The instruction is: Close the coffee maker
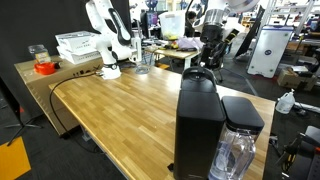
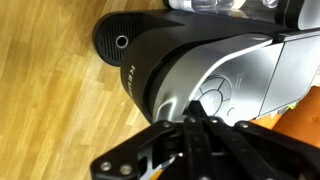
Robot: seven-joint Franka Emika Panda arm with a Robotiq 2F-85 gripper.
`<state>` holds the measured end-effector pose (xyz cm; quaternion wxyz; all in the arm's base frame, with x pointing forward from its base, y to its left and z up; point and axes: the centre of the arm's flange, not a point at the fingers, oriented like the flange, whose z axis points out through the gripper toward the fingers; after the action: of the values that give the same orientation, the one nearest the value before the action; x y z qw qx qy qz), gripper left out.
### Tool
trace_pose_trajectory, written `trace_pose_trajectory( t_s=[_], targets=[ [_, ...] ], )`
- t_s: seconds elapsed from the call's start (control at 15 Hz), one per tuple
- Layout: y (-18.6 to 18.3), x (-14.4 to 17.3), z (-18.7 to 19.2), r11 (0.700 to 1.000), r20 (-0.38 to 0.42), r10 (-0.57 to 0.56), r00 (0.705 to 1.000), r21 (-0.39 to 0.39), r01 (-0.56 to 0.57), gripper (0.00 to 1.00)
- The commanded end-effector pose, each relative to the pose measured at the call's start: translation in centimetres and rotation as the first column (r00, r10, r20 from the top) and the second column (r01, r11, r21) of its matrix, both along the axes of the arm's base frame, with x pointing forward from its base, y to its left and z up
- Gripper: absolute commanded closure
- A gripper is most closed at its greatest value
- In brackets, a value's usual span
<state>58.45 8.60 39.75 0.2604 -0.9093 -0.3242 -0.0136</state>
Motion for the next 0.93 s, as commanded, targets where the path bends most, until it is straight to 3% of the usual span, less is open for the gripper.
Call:
trace_pose_trajectory(
  t_s=[0.0,0.2,0.87],
  targets=[
    [-1.1,0.3,-1.6,0.992,0.001,0.038,0.999,0.122,-0.038,1.0],
    [-2.4,-0.1,-2.2,0.982,0.003,0.037,0.999,0.187,-0.037,1.0],
    [-4.2,-1.4,-2.5,0.954,0.03,0.067,0.997,0.29,-0.073,1.0]
  ],
)
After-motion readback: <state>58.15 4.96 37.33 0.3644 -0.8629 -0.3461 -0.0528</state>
